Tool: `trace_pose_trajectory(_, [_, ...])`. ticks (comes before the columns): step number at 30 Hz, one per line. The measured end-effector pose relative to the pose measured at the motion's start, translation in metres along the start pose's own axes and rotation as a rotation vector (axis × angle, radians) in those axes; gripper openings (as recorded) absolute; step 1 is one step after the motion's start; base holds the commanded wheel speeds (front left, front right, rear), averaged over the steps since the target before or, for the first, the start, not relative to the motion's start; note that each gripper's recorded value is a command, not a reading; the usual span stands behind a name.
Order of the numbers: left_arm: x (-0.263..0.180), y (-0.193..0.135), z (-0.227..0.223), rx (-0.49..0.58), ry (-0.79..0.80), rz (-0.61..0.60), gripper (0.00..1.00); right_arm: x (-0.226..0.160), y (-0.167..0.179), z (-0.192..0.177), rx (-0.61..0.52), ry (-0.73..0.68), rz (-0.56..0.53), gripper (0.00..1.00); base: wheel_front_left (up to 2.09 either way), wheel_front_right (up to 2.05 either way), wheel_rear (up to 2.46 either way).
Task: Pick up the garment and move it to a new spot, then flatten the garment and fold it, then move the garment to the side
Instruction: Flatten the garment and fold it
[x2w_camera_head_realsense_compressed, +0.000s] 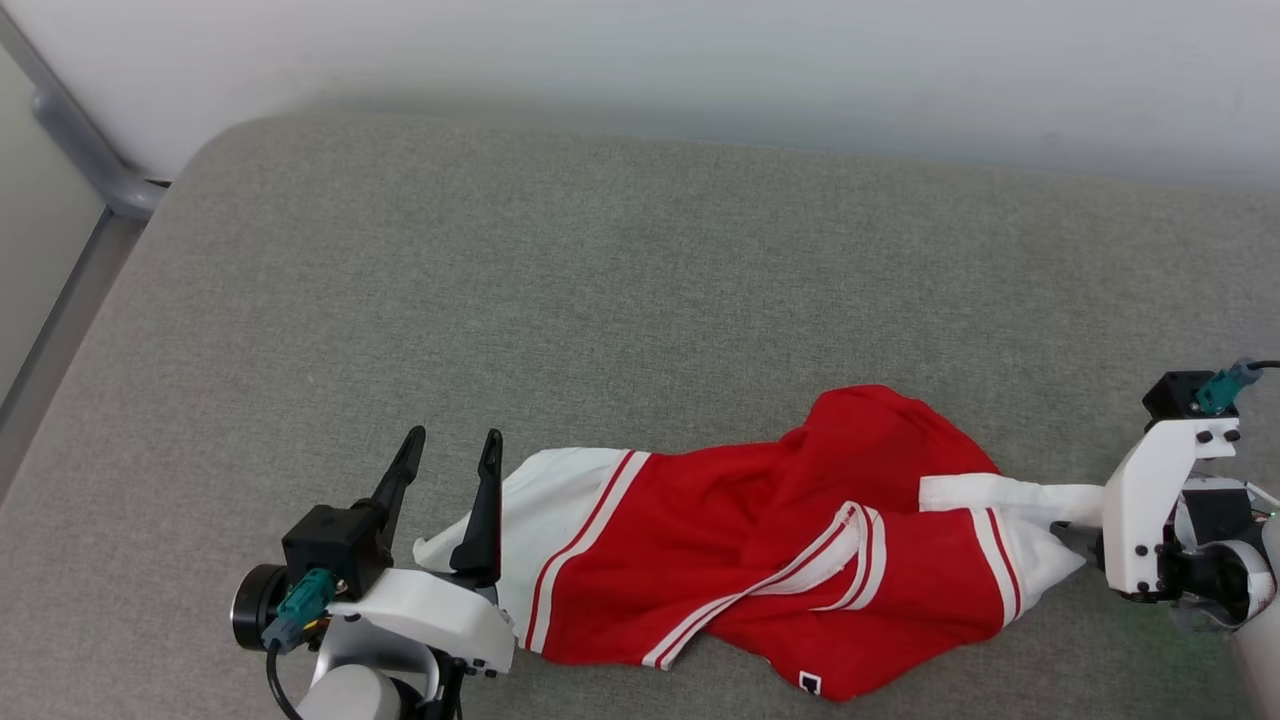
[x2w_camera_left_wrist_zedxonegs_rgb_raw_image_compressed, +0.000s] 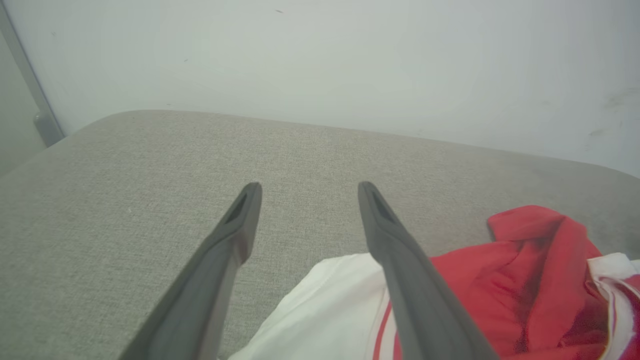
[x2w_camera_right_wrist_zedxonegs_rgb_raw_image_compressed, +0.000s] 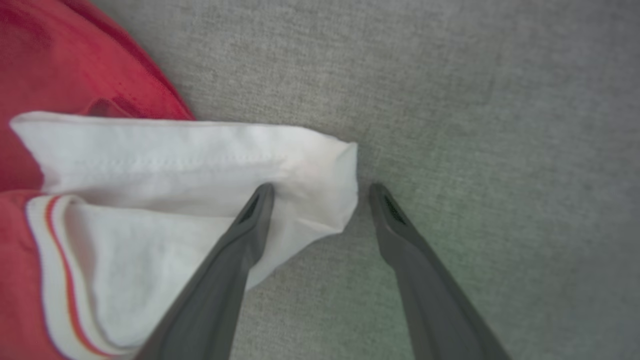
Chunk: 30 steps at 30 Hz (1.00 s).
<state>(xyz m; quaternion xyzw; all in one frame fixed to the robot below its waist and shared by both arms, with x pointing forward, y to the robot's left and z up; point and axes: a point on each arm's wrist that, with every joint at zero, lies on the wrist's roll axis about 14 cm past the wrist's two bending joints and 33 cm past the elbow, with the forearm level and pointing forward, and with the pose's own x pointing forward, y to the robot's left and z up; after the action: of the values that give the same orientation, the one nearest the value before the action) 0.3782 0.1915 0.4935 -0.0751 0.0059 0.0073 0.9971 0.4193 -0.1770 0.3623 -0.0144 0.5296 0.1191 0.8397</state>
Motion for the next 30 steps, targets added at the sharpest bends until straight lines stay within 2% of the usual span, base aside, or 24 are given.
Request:
trace_pose_trajectory(3, [0.0,0.005,-0.005,0.0,0.012,0.017,1.0,0.007,0.002,-0.006,-0.001,0.068,0.012,1.0,0.0,0.0,0.0])
trace_pose_trajectory(4, [0.0,0.006,-0.006,0.0,0.016,0.02,1.0,0.008,0.002,-0.008,0.004,0.084,0.017,0.58,0.0,0.0,0.0])
trace_pose_trajectory(6, [-0.001,0.008,-0.008,0.0,0.021,0.025,1.0,0.008,0.004,-0.008,0.017,0.099,0.028,0.0,0.0,0.0,0.0])
trace_pose_trajectory(12, [-0.008,0.006,-0.013,-0.04,0.049,0.011,1.0,-0.002,0.012,-0.008,0.024,0.065,0.054,0.0,0.0,0.0,0.0])
trace_pose_trajectory(16, [-0.013,0.011,-0.011,-0.051,0.079,0.009,1.0,-0.018,0.008,0.005,0.047,-0.056,0.056,0.0,0.0,0.0,0.0])
trace_pose_trajectory(21, [-0.023,0.032,-0.014,-0.051,0.167,0.034,1.0,-0.05,-0.008,0.019,0.063,-0.232,0.022,0.0,0.0,0.0,0.0])
trace_pose_trajectory(26, [-0.033,0.035,-0.022,-0.056,0.306,0.008,1.0,-0.076,-0.026,-0.002,0.116,-0.317,-0.02,0.0,0.0,0.0,0.0])
trace_pose_trajectory(30, [-0.041,0.032,-0.039,-0.066,0.478,-0.039,1.0,-0.087,-0.026,-0.026,0.165,-0.336,-0.029,0.0,0.0,0.0,0.0])
